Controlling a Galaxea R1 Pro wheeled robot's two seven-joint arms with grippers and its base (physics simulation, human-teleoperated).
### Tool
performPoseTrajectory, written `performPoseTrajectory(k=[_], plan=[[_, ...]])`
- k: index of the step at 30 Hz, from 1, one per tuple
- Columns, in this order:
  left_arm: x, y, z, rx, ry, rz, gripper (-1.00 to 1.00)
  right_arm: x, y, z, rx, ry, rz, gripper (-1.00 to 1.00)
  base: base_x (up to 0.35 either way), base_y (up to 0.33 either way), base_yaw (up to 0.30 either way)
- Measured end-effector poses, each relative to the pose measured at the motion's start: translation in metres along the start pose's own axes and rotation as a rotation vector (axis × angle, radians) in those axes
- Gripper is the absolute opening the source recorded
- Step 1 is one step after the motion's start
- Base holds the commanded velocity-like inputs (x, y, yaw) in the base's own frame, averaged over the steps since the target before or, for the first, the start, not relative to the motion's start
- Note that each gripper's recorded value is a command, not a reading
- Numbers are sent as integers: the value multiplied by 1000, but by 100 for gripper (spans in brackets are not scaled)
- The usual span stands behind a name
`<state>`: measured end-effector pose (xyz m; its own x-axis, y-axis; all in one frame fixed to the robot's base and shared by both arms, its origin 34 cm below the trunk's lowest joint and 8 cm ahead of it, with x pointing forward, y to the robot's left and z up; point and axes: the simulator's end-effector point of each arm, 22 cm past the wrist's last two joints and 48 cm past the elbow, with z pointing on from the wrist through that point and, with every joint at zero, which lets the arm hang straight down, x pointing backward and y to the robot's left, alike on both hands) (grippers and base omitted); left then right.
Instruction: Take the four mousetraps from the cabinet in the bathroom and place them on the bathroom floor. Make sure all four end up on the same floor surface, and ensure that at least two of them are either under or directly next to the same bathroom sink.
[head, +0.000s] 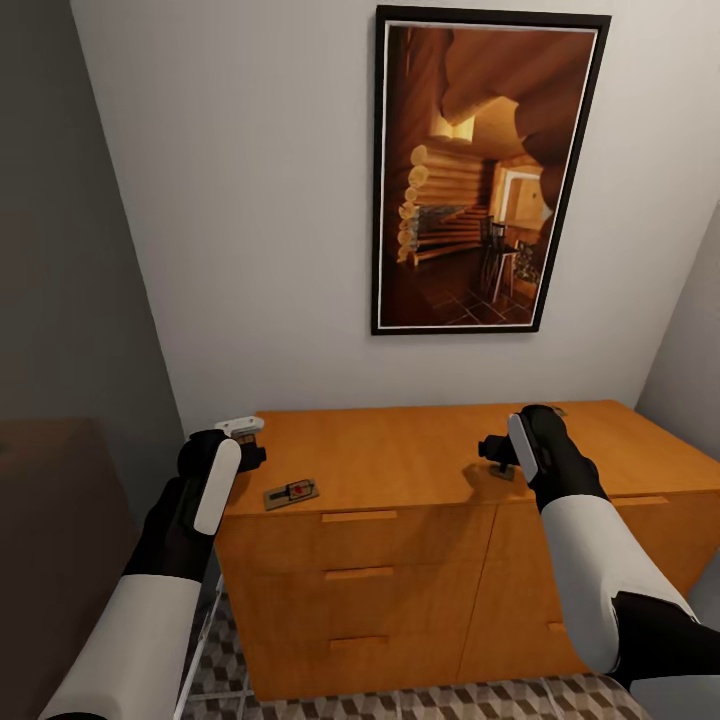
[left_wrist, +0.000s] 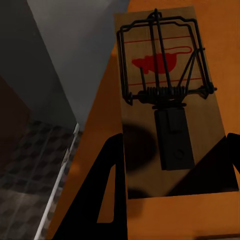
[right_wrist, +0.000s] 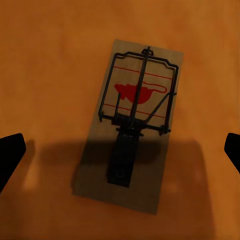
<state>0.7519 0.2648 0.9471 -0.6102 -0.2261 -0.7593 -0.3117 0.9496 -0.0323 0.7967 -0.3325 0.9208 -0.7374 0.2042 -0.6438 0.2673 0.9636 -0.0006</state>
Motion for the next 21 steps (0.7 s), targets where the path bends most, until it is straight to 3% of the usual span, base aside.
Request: performPoseTrajectory(k=[21], plan=[[1,0,1,1,3,0,-100,-3,-3,9,11,-39,9,100,0,0,0]])
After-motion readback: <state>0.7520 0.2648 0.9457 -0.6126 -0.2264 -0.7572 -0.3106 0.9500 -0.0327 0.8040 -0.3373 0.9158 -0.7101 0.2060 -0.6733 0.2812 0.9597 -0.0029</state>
